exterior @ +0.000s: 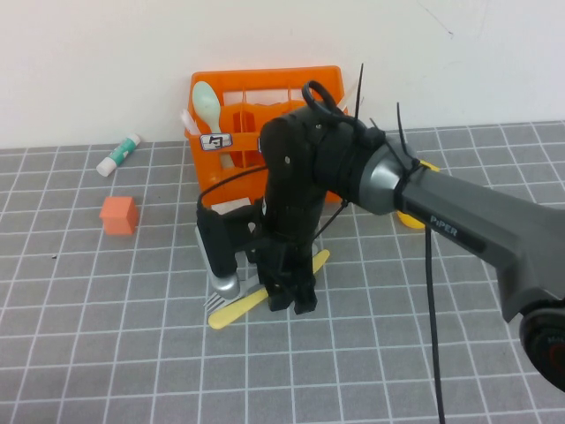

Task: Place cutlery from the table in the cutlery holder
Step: Pick up the knife

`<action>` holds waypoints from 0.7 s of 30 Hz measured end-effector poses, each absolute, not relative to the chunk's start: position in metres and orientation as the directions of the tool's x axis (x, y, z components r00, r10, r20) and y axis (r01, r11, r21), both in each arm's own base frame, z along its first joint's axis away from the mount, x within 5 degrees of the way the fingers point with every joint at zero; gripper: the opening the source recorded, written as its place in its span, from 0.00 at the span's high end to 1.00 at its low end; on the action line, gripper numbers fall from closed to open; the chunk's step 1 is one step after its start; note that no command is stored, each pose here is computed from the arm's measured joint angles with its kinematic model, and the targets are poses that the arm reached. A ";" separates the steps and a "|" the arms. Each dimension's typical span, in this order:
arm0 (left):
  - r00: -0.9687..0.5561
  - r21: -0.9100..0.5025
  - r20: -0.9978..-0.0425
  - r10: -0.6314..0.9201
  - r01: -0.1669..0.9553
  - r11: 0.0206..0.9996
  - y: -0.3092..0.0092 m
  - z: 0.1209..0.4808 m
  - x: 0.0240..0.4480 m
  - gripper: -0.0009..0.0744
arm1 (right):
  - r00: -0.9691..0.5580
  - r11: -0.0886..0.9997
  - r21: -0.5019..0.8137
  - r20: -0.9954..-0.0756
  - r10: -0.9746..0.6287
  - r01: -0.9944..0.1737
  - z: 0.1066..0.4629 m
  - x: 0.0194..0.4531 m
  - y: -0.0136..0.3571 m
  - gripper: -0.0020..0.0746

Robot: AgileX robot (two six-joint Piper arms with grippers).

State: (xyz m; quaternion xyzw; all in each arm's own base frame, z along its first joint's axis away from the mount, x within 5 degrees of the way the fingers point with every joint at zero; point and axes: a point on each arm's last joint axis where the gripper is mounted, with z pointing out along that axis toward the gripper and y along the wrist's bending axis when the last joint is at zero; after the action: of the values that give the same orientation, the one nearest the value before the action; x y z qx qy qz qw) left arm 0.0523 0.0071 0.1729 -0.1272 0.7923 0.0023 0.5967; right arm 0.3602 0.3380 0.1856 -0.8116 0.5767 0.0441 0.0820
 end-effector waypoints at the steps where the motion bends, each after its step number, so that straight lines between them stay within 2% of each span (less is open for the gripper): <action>1: -0.256 -0.148 -0.946 -0.199 -0.204 0.968 0.007 0.173 0.052 0.99 | 0.330 -0.321 -0.079 -0.165 -0.929 -0.944 0.183 0.361 0.338 0.55; 8: -0.254 -0.157 -0.945 -0.207 -0.203 0.966 0.007 0.173 0.052 0.99 | 0.324 -0.312 -0.092 -0.190 -0.927 -0.946 0.180 0.362 0.342 0.56; 21: -0.252 -0.167 -0.943 -0.216 -0.202 0.965 0.006 0.173 0.052 0.99 | 0.309 -0.308 -0.039 -0.217 -0.926 -0.951 0.179 0.357 0.343 0.57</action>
State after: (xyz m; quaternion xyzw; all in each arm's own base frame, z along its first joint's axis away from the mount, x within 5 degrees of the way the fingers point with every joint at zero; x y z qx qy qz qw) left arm 0.0524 0.0065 0.1730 -0.1323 0.7912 -0.0059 0.5970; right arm 0.3570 0.3426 0.1792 -0.8051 0.5827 0.0769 0.0800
